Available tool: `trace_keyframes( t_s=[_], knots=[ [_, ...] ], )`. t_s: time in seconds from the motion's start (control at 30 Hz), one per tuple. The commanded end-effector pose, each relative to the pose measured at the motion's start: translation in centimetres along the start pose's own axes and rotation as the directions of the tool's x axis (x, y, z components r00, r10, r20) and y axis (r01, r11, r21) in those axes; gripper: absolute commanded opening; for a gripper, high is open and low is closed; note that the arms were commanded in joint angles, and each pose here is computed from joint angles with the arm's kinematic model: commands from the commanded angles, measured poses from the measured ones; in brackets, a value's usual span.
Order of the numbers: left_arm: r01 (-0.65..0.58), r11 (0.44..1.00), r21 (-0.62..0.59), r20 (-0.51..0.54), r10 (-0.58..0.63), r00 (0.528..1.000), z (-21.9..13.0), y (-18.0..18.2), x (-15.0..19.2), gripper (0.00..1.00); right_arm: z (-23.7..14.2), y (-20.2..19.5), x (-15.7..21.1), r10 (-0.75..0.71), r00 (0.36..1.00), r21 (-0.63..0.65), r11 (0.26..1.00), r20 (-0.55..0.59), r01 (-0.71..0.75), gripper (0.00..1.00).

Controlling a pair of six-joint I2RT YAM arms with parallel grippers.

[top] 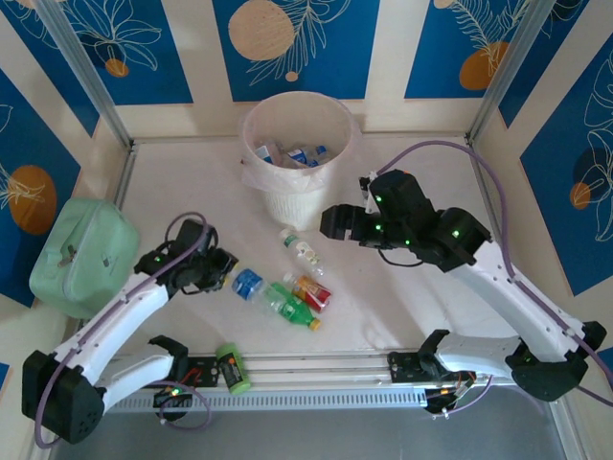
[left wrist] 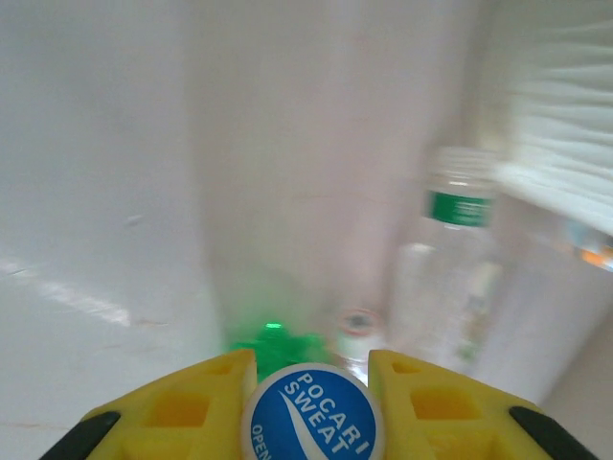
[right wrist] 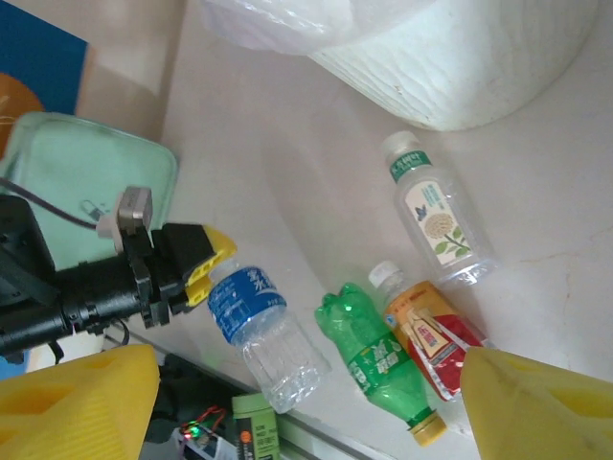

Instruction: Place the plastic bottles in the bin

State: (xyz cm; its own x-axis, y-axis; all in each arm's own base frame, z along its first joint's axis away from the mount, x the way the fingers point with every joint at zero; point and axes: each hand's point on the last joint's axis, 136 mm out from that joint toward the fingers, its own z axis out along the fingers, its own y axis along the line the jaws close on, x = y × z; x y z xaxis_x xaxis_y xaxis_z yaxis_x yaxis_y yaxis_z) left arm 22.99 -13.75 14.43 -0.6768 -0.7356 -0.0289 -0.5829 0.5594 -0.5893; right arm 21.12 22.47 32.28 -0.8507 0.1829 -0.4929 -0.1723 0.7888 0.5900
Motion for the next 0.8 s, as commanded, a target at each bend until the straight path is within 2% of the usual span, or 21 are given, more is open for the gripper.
trace_keyframes(
  t_s=[0.0, 0.07, 0.2, 0.33, 0.43, 0.53, 0.6, 0.77],
  knots=[
    [-0.182, 0.973, 0.143, 0.036, 0.179, 0.983, -3.1, -5.5, -0.4, 0.18, -1.1, 0.5, -0.3, 0.023, 1.000, -0.053, 0.998, -0.005, -0.024, 0.83],
    [-0.262, 0.934, 0.244, 0.071, 0.252, 0.965, -4.9, -9.3, -0.6, 0.17, -0.9, 0.5, -0.7, 0.048, 0.999, -0.088, 0.995, -0.016, -0.049, 0.83],
    [-0.394, 0.815, 0.424, 0.159, 0.361, 0.919, -8.9, -16.0, -0.9, 0.17, -0.9, 1.9, -1.9, 0.083, 0.996, -0.206, 0.975, -0.018, -0.085, 0.87],
    [-0.451, 0.717, 0.531, 0.231, 0.390, 0.892, -11.8, -20.6, -1.7, 0.17, -2.1, 4.0, -3.7, 0.083, 0.996, -0.324, 0.942, -0.028, -0.088, 0.90],
    [-0.450, 0.646, 0.617, 0.236, 0.394, 0.888, -12.8, -23.5, -2.1, 0.14, -3.1, 5.5, -4.8, 0.047, 0.998, -0.385, 0.921, -0.032, -0.055, 0.94],
    [-0.415, 0.543, 0.730, 0.201, 0.410, 0.889, -13.5, -26.4, -1.6, 0.11, -3.3, 6.3, -5.4, 0.030, 0.999, -0.432, 0.900, -0.044, -0.046, 0.97],
    [-0.390, 0.465, 0.795, 0.183, 0.428, 0.885, -14.3, -28.1, -1.0, 0.10, -2.9, 6.6, -5.7, 0.013, 0.999, -0.442, 0.896, -0.049, -0.034, 0.98],
    [-0.314, 0.324, 0.893, 0.137, 0.469, 0.873, -15.7, -30.5, 0.2, 0.11, -1.6, 7.0, -6.7, -0.015, 0.999, -0.441, 0.898, -0.050, -0.008, 0.98]
  ],
)
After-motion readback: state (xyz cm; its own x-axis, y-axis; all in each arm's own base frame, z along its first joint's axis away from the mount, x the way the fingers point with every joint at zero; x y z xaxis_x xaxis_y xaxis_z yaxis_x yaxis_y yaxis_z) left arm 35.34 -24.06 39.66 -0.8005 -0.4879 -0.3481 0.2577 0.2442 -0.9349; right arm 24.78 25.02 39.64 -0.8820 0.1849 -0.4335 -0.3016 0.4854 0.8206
